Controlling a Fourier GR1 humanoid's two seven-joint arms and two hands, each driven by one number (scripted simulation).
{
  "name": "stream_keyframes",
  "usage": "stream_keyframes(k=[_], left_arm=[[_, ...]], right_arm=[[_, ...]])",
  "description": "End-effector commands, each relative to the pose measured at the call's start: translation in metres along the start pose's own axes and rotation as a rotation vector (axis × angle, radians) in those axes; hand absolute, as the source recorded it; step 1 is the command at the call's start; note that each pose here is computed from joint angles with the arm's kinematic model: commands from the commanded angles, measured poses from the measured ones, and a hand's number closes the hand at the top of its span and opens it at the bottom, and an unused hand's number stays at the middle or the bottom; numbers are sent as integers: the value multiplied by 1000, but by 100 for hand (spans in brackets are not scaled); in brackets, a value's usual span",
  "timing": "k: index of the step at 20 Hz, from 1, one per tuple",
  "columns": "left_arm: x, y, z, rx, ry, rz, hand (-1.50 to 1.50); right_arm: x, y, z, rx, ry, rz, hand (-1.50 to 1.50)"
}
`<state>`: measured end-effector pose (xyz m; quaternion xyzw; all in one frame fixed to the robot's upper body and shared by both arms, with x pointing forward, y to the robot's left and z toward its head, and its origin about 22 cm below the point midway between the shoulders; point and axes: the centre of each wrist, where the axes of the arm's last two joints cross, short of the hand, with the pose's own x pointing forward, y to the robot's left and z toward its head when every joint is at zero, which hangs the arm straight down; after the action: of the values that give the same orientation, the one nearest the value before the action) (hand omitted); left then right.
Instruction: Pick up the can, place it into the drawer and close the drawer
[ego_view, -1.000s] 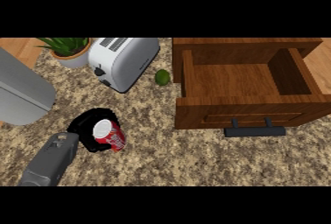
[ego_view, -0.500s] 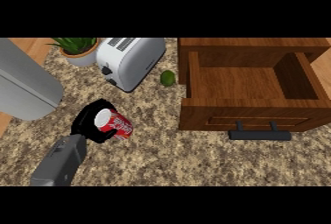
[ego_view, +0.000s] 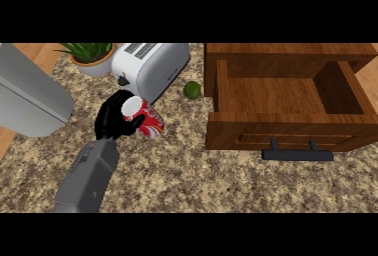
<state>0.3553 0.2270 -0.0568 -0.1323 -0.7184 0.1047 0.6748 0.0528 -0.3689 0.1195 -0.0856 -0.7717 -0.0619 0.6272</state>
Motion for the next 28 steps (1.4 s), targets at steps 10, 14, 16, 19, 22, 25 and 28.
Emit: stream_keyframes(k=[10, 14, 16, 19, 22, 25, 28], left_arm=[[118, -93, -13, -8, -67, -75, 150], [147, -127, -14, -17, -94, -95, 150], [131, -142, -20, -43, -87, -109, 150], [149, -160, -21, -16, -113, -108, 150], [159, -187, -28, -35, -99, -119, 150], [181, -204, -45, -39, -105, -113, 150], [166, -228, -40, -49, -93, -133, 150]], right_arm=[[3, 2, 0, 16, -1, -9, -150], [0, 8, -1, 2, 2, -10, -150], [-5, 0, -13, 7, -30, -18, -150], [-4, 7, -1, 1, -21, -22, -150], [16, 32, -6, 12, -11, -28, -150], [3, 12, -3, 4, -14, -14, -150], [-1, 15, -2, 26, -5, -39, -150]])
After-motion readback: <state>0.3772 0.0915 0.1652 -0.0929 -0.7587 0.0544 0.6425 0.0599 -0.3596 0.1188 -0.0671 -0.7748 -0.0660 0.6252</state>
